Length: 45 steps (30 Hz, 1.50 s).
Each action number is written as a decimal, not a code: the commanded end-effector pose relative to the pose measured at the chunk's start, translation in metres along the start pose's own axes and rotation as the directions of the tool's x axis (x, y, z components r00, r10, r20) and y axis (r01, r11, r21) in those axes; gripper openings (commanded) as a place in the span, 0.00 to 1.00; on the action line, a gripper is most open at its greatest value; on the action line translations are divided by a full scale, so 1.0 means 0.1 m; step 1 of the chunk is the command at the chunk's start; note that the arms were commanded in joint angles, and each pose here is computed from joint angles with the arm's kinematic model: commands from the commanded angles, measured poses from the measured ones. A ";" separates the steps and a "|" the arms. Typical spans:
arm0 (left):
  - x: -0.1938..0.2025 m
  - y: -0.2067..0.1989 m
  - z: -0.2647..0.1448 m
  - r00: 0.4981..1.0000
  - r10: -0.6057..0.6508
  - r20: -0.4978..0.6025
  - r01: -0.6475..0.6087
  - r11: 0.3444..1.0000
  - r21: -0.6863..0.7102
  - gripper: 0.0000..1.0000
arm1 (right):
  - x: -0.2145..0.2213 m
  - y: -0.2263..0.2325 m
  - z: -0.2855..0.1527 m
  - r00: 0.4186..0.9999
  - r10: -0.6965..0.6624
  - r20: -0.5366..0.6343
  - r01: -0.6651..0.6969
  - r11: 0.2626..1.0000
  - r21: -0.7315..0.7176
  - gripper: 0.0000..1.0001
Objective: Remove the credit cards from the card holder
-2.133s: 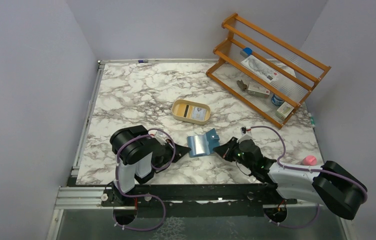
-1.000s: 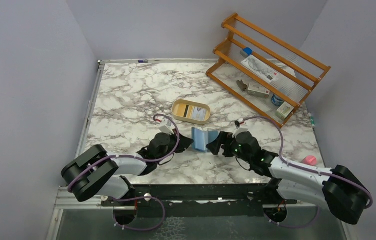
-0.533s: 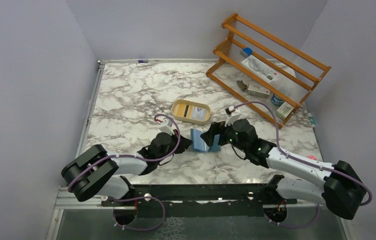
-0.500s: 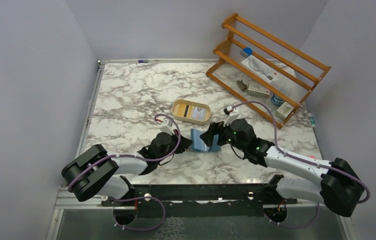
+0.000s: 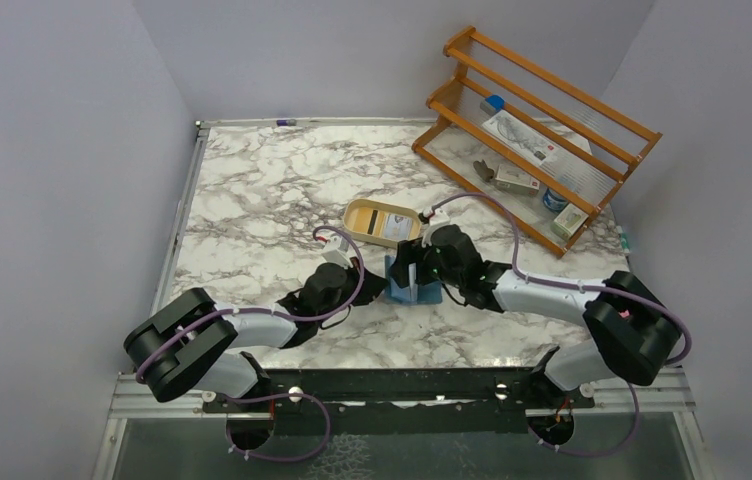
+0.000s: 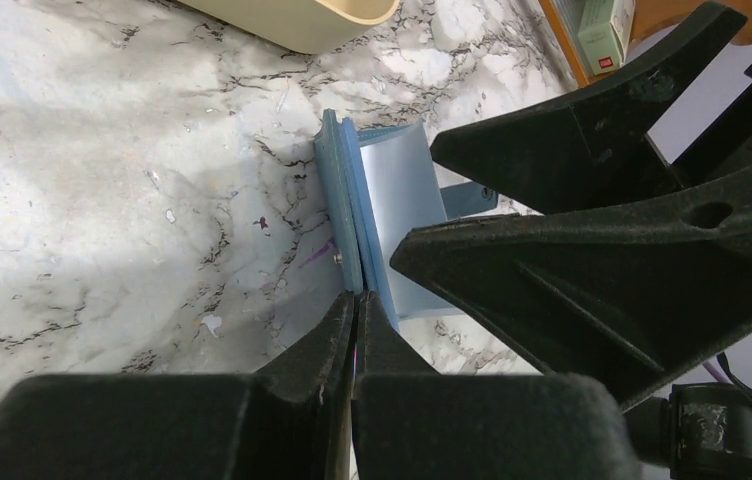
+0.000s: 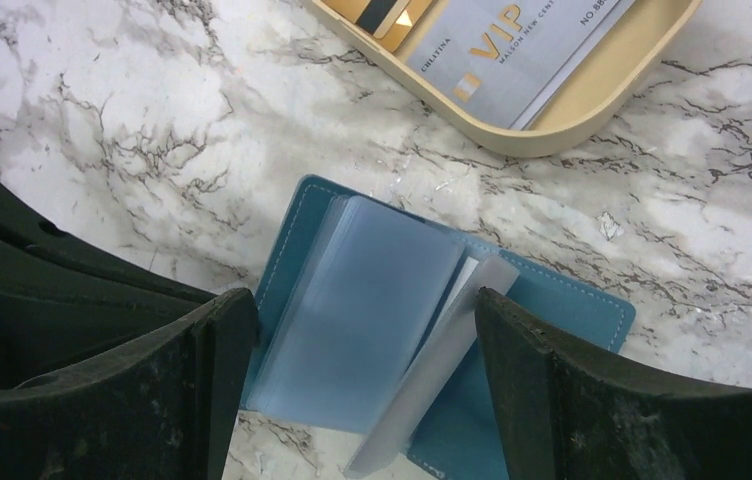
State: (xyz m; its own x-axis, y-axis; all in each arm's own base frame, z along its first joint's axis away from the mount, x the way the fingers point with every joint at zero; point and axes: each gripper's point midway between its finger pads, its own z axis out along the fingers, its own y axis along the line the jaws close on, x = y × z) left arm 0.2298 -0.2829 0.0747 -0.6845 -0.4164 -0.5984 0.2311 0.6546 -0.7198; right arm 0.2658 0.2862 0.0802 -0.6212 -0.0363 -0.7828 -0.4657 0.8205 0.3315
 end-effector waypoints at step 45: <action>-0.02 0.11 -0.03 1.000 0.009 0.029 -0.008 0.999 -0.048 0.00 | 0.86 -0.65 0.03 0.969 0.028 -0.244 0.043 0.959 0.280 0.97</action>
State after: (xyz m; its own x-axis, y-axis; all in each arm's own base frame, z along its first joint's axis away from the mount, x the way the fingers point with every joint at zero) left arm 0.2253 -0.2728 0.0554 -0.7024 -0.3885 -0.5964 0.1879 0.7070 -0.6818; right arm 0.2664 0.2693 0.0342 -0.6614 -0.0929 -0.7442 -0.4013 0.8821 0.2465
